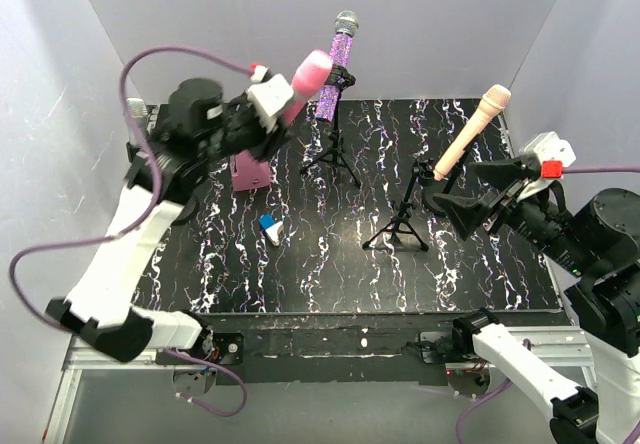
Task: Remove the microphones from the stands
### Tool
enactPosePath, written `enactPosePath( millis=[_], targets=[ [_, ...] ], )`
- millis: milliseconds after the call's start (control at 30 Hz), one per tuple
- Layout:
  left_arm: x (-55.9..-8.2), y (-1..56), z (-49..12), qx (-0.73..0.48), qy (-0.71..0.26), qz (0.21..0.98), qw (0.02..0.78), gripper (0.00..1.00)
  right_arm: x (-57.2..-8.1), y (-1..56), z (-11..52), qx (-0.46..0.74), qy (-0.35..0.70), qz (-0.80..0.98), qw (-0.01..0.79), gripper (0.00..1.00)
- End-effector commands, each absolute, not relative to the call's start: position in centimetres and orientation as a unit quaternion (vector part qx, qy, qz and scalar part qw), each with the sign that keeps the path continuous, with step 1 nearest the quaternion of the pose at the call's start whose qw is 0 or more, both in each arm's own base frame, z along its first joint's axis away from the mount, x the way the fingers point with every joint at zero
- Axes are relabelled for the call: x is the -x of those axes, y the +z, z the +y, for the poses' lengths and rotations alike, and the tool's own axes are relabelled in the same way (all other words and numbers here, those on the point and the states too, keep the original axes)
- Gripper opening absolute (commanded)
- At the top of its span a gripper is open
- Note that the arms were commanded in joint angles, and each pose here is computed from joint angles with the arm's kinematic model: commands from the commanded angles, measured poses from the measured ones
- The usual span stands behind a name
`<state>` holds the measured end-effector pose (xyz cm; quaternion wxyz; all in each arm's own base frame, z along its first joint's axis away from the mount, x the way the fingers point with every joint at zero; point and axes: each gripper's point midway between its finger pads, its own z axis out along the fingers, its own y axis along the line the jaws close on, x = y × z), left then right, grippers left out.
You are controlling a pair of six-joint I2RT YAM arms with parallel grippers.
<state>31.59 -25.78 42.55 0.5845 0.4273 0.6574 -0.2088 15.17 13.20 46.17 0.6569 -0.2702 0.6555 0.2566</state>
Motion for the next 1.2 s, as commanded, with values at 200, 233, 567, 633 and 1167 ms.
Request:
enactPosePath(
  millis=[200,233,567,633,1167],
  targets=[
    [-20.7,26.5,-9.6,-0.54,-0.009,0.804,0.25,0.0,-16.7,42.2,13.5,0.298,0.232,0.697,0.609,0.91],
    [-20.0,25.6,-8.7,-0.546,0.0,0.804,0.234,0.0,-16.9,42.1,13.6,0.299,0.233,0.698,0.608,0.91],
    [-13.8,14.3,-3.0,-0.706,0.033,0.702,0.088,0.0,-18.0,43.2,15.1,0.309,0.26,0.687,0.604,0.9],
    [-13.6,12.3,-2.6,-0.73,0.034,0.679,0.07,0.0,-17.6,43.2,15.3,0.321,0.265,0.682,0.602,0.9],
    [-14.8,2.2,-2.5,-0.796,0.011,0.605,-0.021,0.0,-16.8,41.9,14.8,0.33,0.257,0.712,0.564,0.88]
  ],
)
